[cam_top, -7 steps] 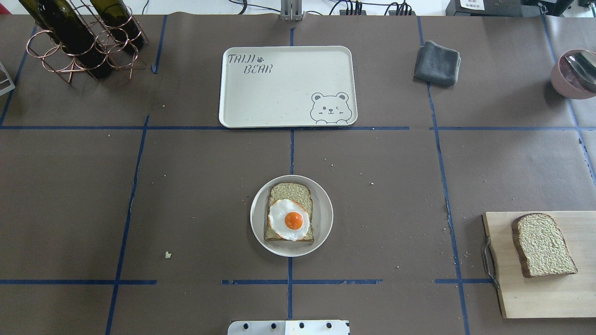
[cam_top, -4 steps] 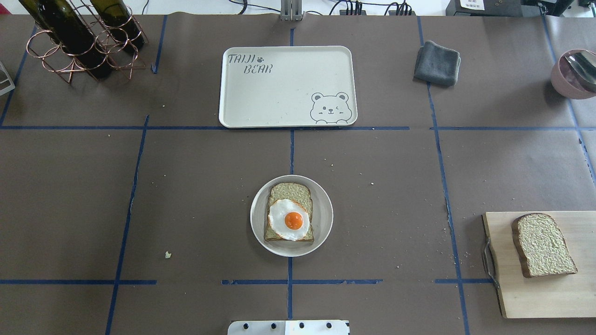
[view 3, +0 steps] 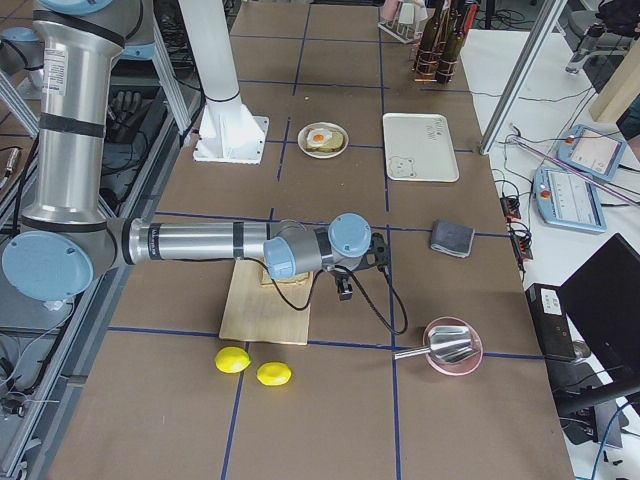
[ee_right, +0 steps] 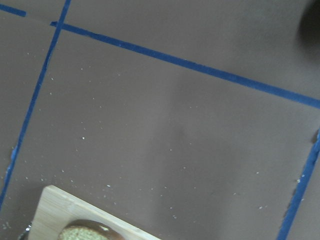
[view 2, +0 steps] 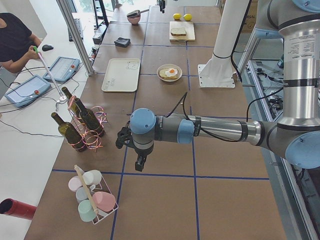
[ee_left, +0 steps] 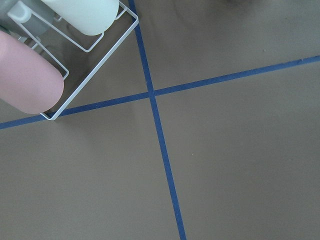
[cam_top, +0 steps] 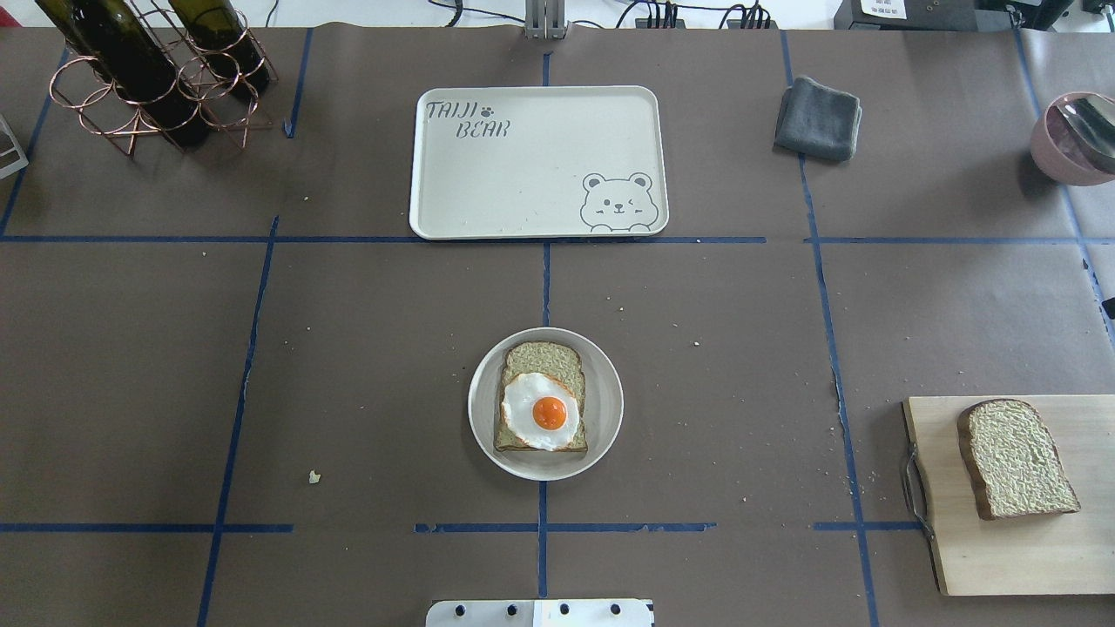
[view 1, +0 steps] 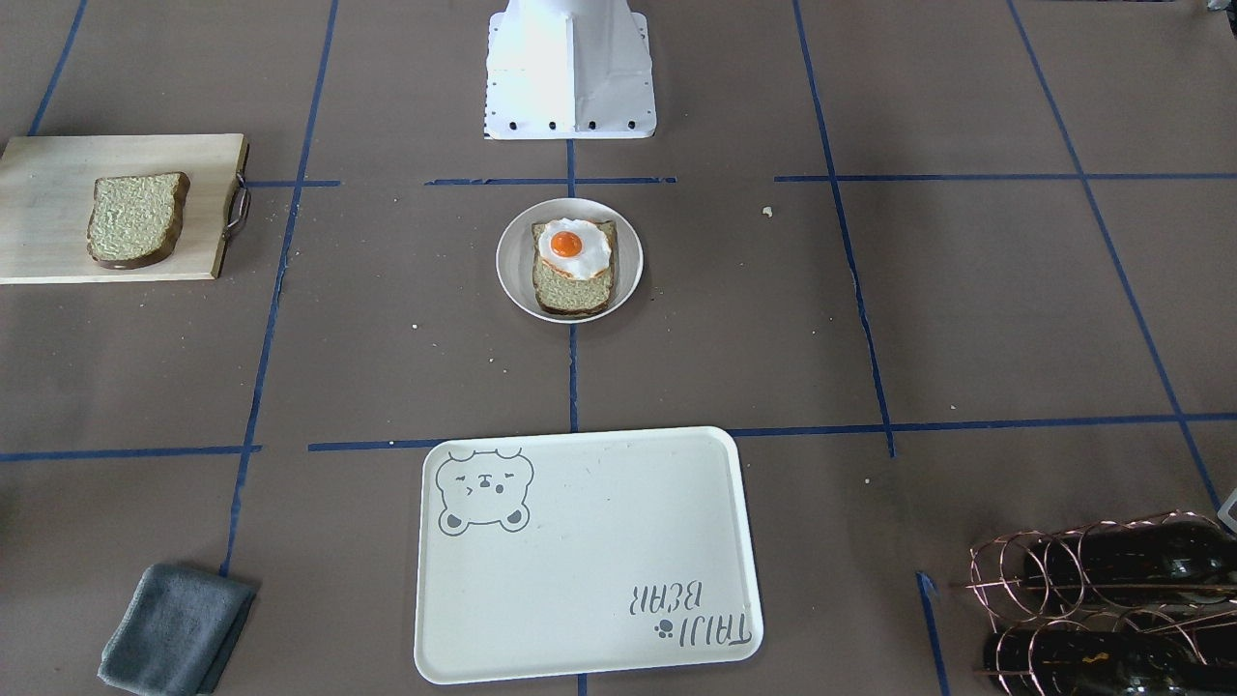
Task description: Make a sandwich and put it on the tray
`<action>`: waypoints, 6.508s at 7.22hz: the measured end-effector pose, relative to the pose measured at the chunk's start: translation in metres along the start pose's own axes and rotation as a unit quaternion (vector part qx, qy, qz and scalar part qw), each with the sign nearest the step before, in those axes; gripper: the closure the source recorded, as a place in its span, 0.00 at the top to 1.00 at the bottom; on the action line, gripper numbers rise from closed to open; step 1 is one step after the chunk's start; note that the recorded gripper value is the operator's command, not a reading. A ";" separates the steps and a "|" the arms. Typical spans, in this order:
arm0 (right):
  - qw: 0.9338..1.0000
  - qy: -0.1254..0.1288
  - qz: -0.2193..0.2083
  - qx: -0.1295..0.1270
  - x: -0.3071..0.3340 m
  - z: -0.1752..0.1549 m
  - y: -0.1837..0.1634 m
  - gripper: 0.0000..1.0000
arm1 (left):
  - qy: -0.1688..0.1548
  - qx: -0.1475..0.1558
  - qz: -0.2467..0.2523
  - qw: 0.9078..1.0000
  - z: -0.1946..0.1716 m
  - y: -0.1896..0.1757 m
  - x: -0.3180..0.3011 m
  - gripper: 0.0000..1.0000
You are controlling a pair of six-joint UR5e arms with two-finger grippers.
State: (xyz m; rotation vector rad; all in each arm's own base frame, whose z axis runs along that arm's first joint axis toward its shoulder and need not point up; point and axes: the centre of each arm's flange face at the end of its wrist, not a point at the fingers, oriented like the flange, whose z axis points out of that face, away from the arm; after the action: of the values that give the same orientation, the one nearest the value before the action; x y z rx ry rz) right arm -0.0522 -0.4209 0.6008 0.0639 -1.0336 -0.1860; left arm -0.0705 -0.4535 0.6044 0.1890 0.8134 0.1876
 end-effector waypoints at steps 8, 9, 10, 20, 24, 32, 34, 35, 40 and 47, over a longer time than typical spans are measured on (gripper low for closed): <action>0.994 0.054 0.090 0.019 -0.024 0.122 0.116 0.57 | -0.004 0.025 0.027 0.999 -0.007 -0.006 0.007 1.00; 0.994 0.044 0.100 0.021 -0.019 0.129 0.123 0.34 | -0.004 0.026 0.028 0.999 -0.008 -0.006 0.007 1.00; 0.993 0.032 0.115 0.023 -0.023 0.132 0.124 0.13 | -0.005 0.026 0.029 0.999 -0.008 -0.006 0.007 1.00; 0.995 -0.037 0.080 0.040 -0.069 0.112 0.126 0.00 | -0.005 0.027 0.028 0.999 -0.007 -0.006 0.006 1.00; 0.977 -0.162 0.118 0.066 -0.170 0.089 0.073 0.00 | -0.005 0.027 0.028 0.999 -0.007 -0.006 0.006 1.00; 0.967 -0.198 0.160 0.034 -0.516 0.239 -0.034 0.00 | -0.001 0.038 0.041 0.998 -0.011 -0.009 0.013 1.00; 0.968 -0.178 0.170 0.049 -0.525 0.250 -0.041 0.00 | 0.015 0.042 0.049 0.998 -0.009 -0.011 0.018 1.00; 0.968 -0.173 0.173 0.054 -0.523 0.250 -0.045 0.07 | 0.023 0.043 0.061 0.997 -0.004 -0.014 0.026 1.00; 0.968 -0.166 0.179 0.055 -0.519 0.240 -0.048 1.00 | 0.125 0.058 0.018 0.990 0.047 -0.038 0.150 0.93; 0.983 -0.063 0.167 0.031 -0.329 0.079 -0.141 1.00 | 0.247 -0.005 -0.193 0.950 0.183 -0.036 0.499 0.46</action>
State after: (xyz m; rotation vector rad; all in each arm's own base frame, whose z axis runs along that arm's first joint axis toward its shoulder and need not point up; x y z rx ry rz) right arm -0.3008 -0.4967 0.3428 -0.0658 -1.1598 0.1505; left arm 0.4025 -0.3873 0.3689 -0.0343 1.3293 -0.1404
